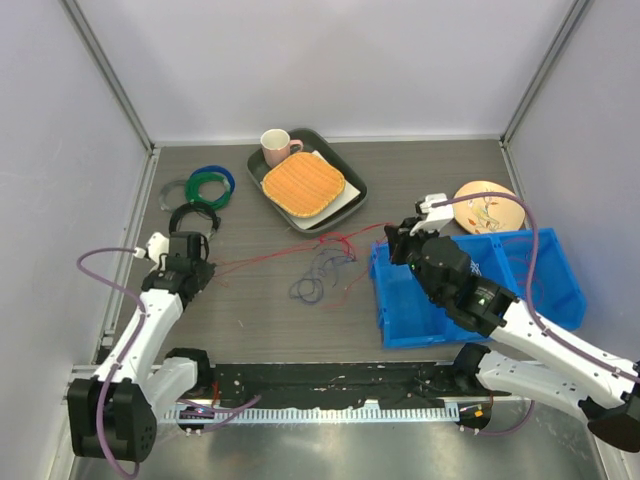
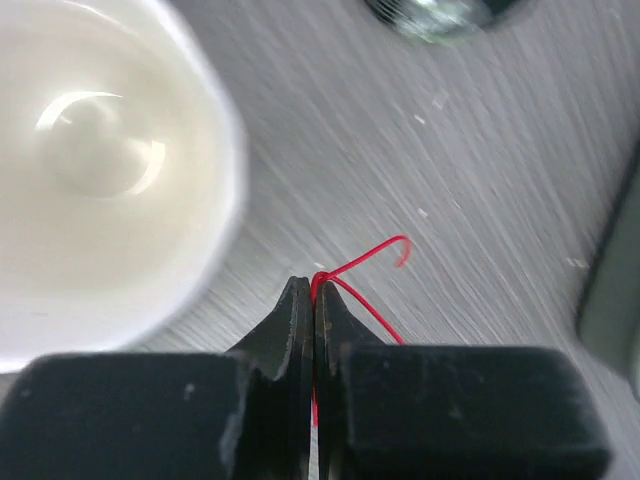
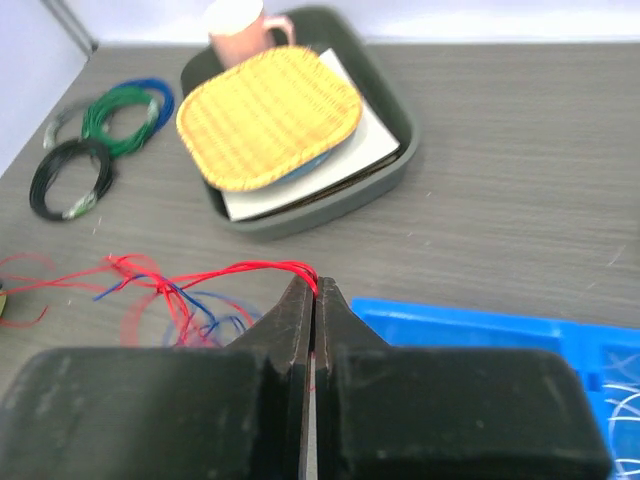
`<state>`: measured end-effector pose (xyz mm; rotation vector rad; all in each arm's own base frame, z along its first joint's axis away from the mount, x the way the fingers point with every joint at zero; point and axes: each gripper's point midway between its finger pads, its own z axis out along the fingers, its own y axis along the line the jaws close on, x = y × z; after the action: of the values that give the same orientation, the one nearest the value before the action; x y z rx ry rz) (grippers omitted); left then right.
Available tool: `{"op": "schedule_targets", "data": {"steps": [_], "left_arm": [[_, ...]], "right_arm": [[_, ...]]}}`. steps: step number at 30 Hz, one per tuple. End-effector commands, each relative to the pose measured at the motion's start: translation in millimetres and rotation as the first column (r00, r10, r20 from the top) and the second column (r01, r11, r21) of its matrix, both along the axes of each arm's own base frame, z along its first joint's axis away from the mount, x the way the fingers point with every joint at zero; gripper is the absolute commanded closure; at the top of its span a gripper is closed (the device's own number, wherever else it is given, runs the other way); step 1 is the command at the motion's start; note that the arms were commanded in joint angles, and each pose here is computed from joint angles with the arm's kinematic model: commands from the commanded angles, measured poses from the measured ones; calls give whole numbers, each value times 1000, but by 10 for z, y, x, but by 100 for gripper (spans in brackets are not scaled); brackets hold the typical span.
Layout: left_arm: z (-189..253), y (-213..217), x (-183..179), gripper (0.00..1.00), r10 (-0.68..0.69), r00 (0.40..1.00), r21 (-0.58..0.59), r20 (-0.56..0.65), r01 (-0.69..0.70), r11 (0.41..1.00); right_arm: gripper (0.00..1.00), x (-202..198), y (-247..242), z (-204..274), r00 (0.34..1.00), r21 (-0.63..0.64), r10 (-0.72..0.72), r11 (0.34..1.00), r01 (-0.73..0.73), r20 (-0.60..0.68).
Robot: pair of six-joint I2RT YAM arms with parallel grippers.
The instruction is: Untangle the cables
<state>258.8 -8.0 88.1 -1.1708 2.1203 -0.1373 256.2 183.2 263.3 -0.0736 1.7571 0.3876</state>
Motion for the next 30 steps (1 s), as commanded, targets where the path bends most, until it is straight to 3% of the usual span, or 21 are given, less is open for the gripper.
{"op": "schedule_targets", "data": {"steps": [1,2,4,5,6,8,9,11,12,16,17,18,19,21,24,26,30], "left_arm": [[-151,392,-257,100,120,990,126,-76,-110,986],[-143,348,-233,100,86,994,115,-67,-78,990],[-111,197,-145,100,18,1000,52,-18,-17,999],[-101,155,-125,100,-4,1000,38,-4,4,999],[-97,118,-122,100,-24,1000,25,4,23,999],[-72,160,-153,100,-8,1000,42,8,8,999],[-51,218,-175,100,29,1000,57,9,-29,998],[-56,401,-291,100,114,993,124,-16,-111,986],[-52,421,-310,100,125,992,132,-18,-122,984],[-56,370,-275,97,105,994,110,-11,-103,989],[-50,354,-267,88,99,995,103,-10,-98,990],[-36,328,-251,55,84,996,95,-9,-83,992],[-20,293,-239,29,51,999,92,-12,-50,994],[83,116,-168,1,-35,999,28,27,34,999],[325,-270,-102,0,-225,963,-71,151,238,969],[545,-580,-114,0,-355,900,-117,254,392,912],[1083,-933,-159,0,-471,740,-36,480,553,832]], "right_arm": [[99,37,-194,782,983,86,-47,996,32,178],[99,-36,94,750,978,74,108,990,-123,181],[99,-133,432,645,942,26,292,953,-301,167],[99,-167,686,517,907,6,401,914,-405,129],[99,-356,941,454,827,8,553,831,-557,102],[99,-436,1195,552,749,22,654,751,-659,111],[99,-435,1314,440,723,21,688,723,-690,67],[99,-344,1344,492,740,8,670,741,-671,52],[99,-207,1312,447,784,-11,619,785,-619,39],[94,26,1205,412,862,-41,506,862,-505,25],[94,27,1225,362,858,-46,513,858,-512,13],[96,22,1248,314,856,-36,518,855,-517,0],[98,-102,1392,177,796,-23,605,795,-606,-35],[99,-166,1511,105,754,-2,655,755,-656,-51],[99,-143,1630,-10,734,13,672,738,-675,-97],[99,-80,1655,-29,747,12,656,752,-659,-107],[99,-37,1664,-65,759,15,640,766,-643,-123]]}}
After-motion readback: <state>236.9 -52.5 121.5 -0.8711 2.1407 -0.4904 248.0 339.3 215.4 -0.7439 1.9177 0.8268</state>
